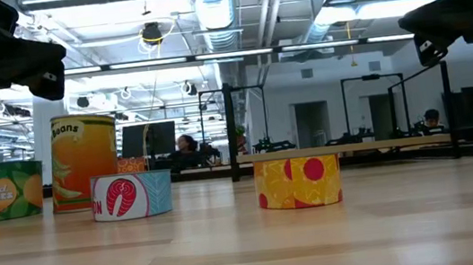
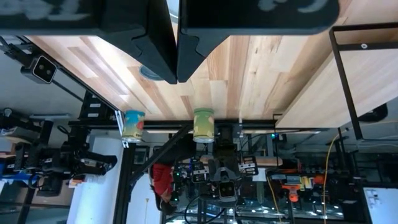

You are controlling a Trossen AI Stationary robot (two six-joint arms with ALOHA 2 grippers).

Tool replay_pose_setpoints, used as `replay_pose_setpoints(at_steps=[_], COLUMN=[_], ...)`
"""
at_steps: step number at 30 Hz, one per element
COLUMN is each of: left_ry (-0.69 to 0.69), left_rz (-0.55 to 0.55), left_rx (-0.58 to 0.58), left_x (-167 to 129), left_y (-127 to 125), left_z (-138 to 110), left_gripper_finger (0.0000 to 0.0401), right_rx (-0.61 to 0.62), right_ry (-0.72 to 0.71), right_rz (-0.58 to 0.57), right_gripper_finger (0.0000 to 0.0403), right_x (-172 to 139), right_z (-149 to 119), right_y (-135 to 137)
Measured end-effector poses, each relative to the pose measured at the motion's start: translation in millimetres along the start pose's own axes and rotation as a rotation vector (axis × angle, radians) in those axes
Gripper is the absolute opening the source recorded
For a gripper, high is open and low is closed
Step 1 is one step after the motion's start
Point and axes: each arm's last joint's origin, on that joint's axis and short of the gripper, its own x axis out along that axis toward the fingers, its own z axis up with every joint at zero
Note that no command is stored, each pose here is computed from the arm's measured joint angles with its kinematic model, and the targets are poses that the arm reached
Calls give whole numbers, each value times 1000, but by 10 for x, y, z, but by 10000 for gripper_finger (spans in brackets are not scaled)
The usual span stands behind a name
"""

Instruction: Pick and place cans onto a shelf

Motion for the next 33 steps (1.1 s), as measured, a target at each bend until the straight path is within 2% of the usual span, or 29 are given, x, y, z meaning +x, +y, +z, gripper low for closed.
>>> replay_pose_setpoints(at_steps=[5, 12, 17, 23, 30, 33], left_ry=[-1, -23, -151, -265, -331, -375], left_rz=[1, 3, -19, -24, 9, 24], left_rx=[115, 157, 65, 46, 254, 280], left_x=[0, 0, -11, -34, -52, -66], left_y=[0, 0, -11, -16, -19, -19], left_z=[1, 21, 144, 251, 311, 352], left_gripper_finger=[0, 0, 0, 0, 0, 0], right_rx=[0, 0, -1, 0, 15, 25], right_ry=[0, 0, -5, -7, -12, -11], right_rz=[0, 0, -1, -2, 1, 1], right_gripper_finger=[79, 79, 79, 79, 79, 79], right_x=[0, 0, -1, -3, -4, -4], right_z=[0, 0, 12, 21, 29, 31], right_y=[0, 0, 0, 1, 3, 3])
